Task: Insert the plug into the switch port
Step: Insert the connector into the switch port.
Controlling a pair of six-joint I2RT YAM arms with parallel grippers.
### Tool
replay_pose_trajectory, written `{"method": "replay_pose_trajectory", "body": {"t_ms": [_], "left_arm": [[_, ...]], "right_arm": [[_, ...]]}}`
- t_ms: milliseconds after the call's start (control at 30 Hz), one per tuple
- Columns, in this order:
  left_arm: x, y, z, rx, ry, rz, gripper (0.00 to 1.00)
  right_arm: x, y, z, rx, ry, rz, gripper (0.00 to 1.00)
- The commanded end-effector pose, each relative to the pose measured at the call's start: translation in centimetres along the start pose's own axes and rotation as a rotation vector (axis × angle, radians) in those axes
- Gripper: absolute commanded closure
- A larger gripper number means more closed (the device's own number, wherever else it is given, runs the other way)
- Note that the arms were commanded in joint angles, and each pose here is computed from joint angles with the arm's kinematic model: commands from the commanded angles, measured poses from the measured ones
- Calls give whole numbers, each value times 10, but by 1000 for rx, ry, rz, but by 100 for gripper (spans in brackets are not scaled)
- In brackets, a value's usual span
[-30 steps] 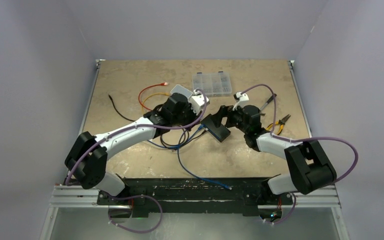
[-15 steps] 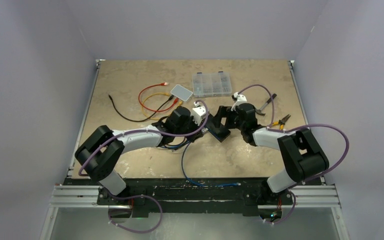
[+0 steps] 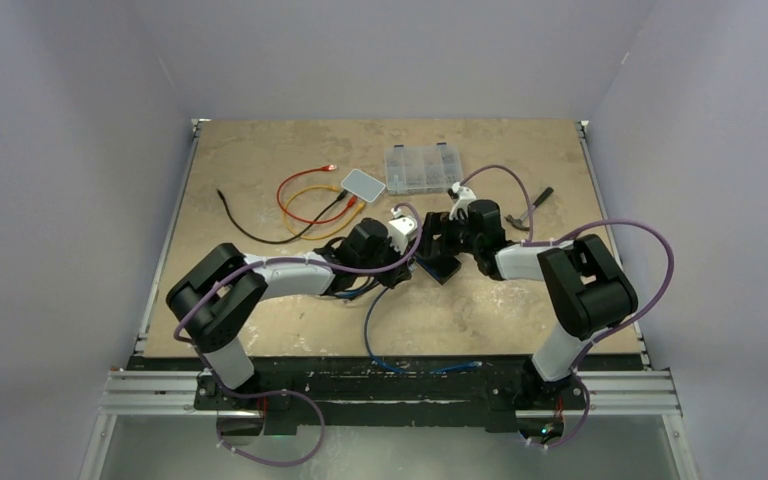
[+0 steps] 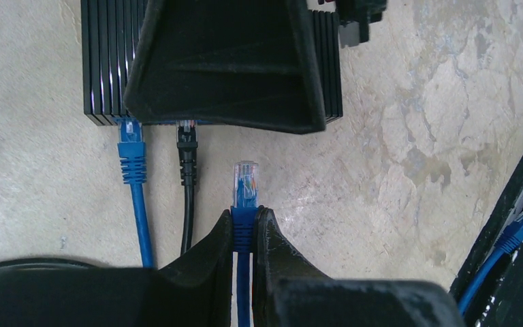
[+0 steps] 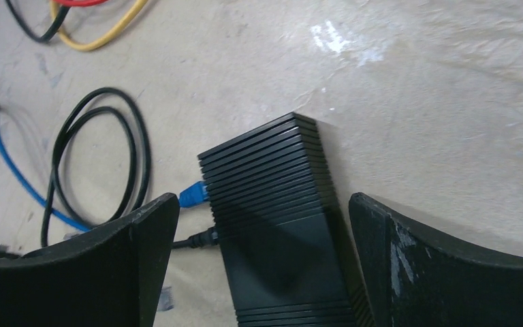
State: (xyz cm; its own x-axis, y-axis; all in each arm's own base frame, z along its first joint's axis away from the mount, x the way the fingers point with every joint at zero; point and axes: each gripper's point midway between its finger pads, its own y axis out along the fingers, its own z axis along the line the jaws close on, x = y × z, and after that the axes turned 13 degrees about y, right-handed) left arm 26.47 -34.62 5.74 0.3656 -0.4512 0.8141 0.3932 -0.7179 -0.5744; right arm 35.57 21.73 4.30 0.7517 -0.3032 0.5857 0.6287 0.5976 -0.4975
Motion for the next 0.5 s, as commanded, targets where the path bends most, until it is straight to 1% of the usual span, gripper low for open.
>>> {"method": "replay_pose_trajectory", "body": {"t_ms": [0, 100, 200, 467], "left_arm": [[-5, 10, -1, 0, -69, 1, 100], [-13, 15, -1, -2, -87, 24, 100], [-16, 19, -3, -13, -110, 20, 100], [-19, 26, -3, 10, -118, 17, 100]], "right_arm": [[-8, 1, 18, 106, -4, 54, 5], [-10, -1, 20, 120, -6, 65, 9], [-13, -3, 22, 131, -3, 77, 12], [-10, -9, 16, 103, 17, 64, 12]]}}
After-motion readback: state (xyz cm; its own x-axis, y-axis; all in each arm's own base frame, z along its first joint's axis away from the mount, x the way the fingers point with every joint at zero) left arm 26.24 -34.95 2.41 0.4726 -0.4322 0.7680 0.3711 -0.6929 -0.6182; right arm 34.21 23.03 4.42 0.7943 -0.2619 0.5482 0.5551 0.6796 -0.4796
